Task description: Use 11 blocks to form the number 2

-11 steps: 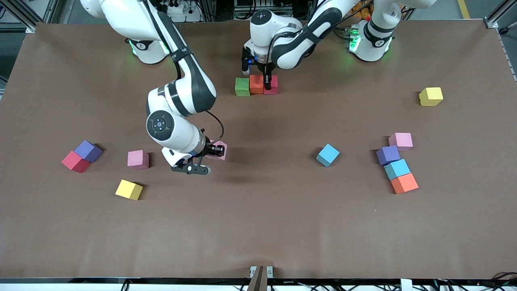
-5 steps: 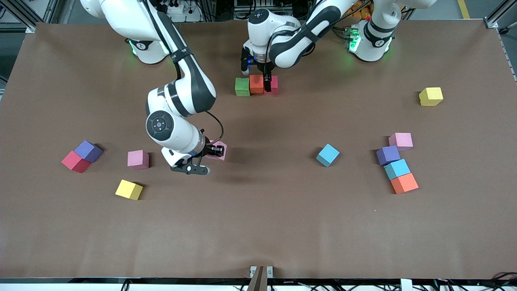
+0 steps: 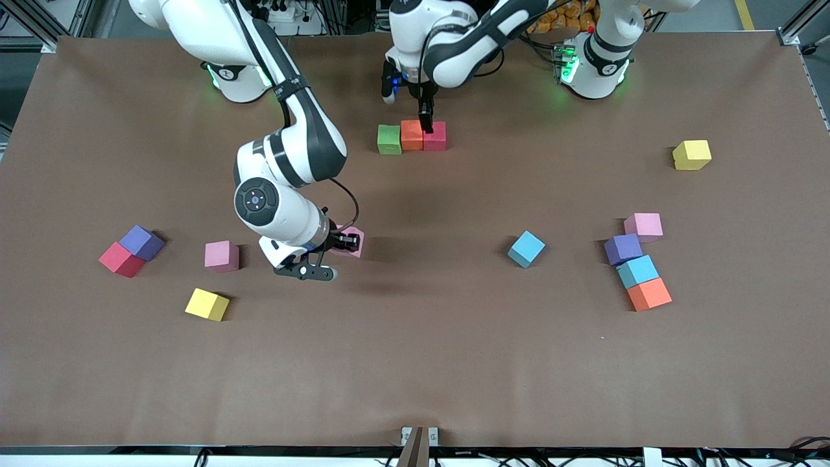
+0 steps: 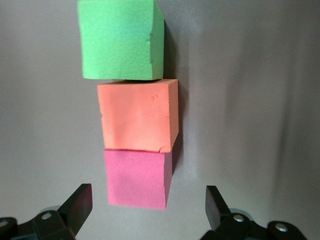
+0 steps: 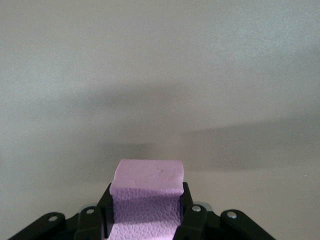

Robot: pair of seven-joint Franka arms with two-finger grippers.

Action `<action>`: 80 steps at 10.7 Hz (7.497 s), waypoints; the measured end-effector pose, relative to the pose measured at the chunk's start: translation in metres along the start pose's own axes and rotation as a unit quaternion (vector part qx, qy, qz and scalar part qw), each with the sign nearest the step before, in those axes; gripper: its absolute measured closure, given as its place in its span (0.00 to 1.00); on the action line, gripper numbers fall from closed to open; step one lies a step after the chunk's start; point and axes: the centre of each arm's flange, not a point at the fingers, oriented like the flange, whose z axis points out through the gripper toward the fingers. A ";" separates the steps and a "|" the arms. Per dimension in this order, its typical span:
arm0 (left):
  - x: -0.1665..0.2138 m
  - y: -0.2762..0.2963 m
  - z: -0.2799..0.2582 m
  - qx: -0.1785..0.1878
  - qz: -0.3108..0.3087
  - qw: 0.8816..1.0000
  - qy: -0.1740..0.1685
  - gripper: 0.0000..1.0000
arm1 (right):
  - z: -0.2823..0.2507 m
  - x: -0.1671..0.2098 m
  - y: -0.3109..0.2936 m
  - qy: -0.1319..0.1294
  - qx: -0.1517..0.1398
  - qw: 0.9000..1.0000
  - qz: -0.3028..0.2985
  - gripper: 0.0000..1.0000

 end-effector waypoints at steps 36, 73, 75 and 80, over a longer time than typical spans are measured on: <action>-0.219 -0.388 0.071 -0.087 -0.507 0.856 -0.049 0.00 | 0.159 -0.284 -0.166 0.007 -0.054 0.997 -0.052 0.47; -0.137 -0.351 0.045 -0.144 -0.589 0.795 0.012 0.45 | -0.041 0.066 0.298 0.009 -0.068 0.987 -0.147 0.00; -0.099 -0.322 0.028 -0.173 -0.638 0.750 0.002 0.45 | -0.014 0.070 0.309 -0.006 -0.053 0.991 -0.126 0.00; -0.069 -0.286 0.033 -0.170 -0.702 0.690 -0.050 0.45 | 0.042 0.066 0.329 -0.012 -0.032 0.992 -0.120 0.00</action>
